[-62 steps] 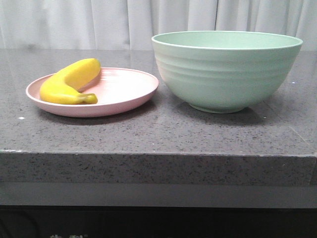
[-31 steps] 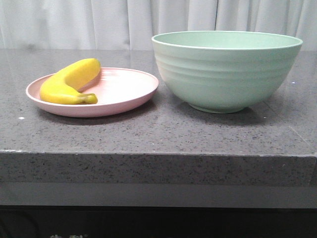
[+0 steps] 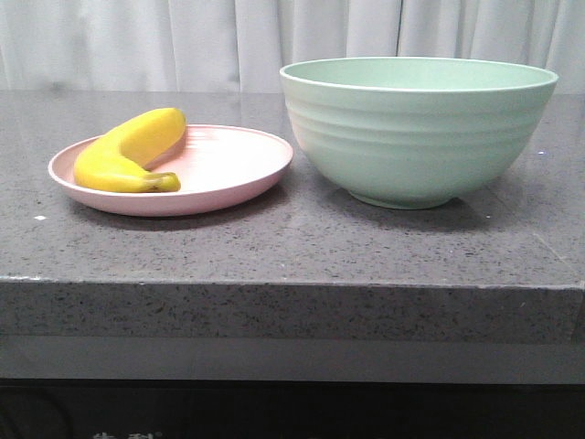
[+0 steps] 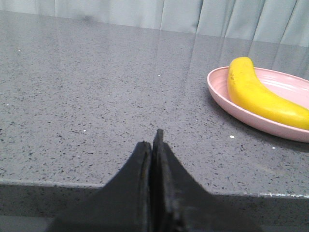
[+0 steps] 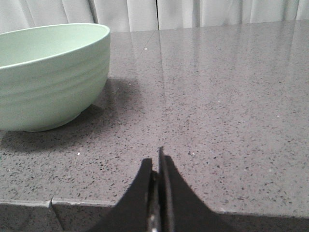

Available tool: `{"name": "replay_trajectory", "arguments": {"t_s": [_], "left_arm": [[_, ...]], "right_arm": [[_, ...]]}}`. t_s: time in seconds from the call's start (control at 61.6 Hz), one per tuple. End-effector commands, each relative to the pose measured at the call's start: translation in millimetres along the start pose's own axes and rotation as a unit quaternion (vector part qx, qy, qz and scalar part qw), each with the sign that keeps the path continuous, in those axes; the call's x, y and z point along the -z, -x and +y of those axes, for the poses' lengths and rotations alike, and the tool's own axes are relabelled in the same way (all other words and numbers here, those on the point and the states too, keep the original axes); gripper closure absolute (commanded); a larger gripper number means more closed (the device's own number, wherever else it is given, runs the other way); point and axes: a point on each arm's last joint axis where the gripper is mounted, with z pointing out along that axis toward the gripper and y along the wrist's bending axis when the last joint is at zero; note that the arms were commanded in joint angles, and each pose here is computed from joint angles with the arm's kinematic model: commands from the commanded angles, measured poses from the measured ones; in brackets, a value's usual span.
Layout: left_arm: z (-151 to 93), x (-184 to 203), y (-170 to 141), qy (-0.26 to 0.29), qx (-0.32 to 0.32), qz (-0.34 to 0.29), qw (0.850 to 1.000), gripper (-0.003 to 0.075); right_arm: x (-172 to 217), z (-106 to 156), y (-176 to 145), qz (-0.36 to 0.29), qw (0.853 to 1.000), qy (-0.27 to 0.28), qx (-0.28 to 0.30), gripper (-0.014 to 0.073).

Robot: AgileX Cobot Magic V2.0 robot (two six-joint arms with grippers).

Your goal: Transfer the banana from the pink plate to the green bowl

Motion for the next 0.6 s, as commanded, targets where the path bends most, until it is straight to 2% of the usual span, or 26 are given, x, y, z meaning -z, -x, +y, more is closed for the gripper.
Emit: {"name": "replay_trajectory", "arguments": {"t_s": [0.0,0.325,0.487,0.584], "left_arm": [[0,2,8,-0.003,0.004,-0.055,0.998,0.0738],[-1,3,15,-0.006,0.011,-0.086,0.996,0.0738],[-6,14,52,-0.018,0.053,-0.126,0.991,0.0738],[-10,16,80,-0.021,0.056,-0.105,0.993,0.0738]], "right_arm": [[2,0,10,-0.054,0.999,-0.002,0.0,0.0655],[3,0,13,-0.068,0.998,-0.001,0.0,0.0655],[9,4,36,-0.087,0.996,0.004,0.001,0.0654],[18,10,66,-0.082,0.997,0.011,0.002,0.0654]]}}
